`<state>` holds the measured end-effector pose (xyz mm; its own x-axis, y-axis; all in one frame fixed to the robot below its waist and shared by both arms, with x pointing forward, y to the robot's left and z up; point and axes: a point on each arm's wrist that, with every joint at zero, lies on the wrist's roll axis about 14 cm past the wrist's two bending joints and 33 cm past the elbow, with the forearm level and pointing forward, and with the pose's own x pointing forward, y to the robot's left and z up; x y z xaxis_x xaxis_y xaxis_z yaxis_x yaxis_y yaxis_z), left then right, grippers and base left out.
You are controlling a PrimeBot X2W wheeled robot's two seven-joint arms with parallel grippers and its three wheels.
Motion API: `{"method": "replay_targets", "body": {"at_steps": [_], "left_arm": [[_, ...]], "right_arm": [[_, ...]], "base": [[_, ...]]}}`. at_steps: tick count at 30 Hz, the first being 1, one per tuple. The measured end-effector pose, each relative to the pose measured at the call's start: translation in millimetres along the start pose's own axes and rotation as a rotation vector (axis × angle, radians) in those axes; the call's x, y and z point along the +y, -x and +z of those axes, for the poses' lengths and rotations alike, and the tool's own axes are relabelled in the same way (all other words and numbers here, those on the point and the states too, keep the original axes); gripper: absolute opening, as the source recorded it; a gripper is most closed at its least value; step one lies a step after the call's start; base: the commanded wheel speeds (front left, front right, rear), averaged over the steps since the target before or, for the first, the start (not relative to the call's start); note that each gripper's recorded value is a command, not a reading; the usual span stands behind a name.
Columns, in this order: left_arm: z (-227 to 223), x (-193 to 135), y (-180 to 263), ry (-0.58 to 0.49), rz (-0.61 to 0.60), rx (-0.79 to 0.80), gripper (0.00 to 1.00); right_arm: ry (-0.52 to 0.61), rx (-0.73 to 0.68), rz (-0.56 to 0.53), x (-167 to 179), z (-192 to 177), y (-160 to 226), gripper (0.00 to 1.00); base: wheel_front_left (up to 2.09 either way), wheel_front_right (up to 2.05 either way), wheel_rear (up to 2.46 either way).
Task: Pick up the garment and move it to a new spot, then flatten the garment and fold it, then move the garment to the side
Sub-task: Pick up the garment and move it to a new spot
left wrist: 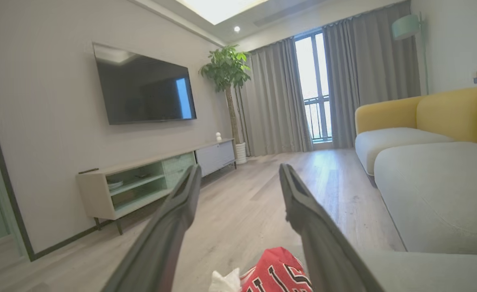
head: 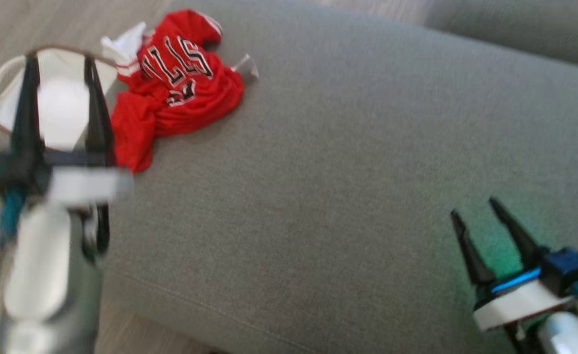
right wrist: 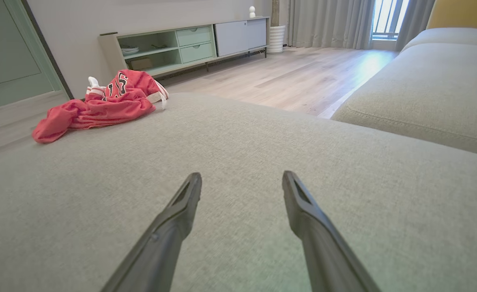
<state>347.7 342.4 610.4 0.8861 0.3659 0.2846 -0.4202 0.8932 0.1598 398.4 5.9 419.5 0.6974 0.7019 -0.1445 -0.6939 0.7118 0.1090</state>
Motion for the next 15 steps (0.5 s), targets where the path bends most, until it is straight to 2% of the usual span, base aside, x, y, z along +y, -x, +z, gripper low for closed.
{"method": "replay_targets", "body": {"at_steps": [5, 8, 11, 15], "left_arm": [[-45.0, -6.8, -68.5, 0.061, -0.007, 0.186, 1.00], [-85.8, -5.2, -91.8, 0.047, 0.015, 0.342, 1.00], [-128.1, -4.6, -100.7, 0.037, 0.036, 0.503, 1.00], [-185.8, -14.6, -91.3, 0.052, 0.063, 0.722, 1.00]], "right_arm": [[0.025, 0.004, 0.014, -27.1, -9.3, -18.2, 1.00], [0.033, 0.010, 0.018, -39.9, -14.4, -25.8, 1.00], [0.041, 0.008, 0.004, -55.2, -16.3, -29.3, 1.00], [0.038, 0.024, -0.037, -76.6, -24.5, -25.5, 1.00]], "base": [[0.00, 0.00, 0.00], [0.00, 0.00, 0.00], [0.00, 0.00, 0.00], [0.00, 0.00, 0.00]]}}
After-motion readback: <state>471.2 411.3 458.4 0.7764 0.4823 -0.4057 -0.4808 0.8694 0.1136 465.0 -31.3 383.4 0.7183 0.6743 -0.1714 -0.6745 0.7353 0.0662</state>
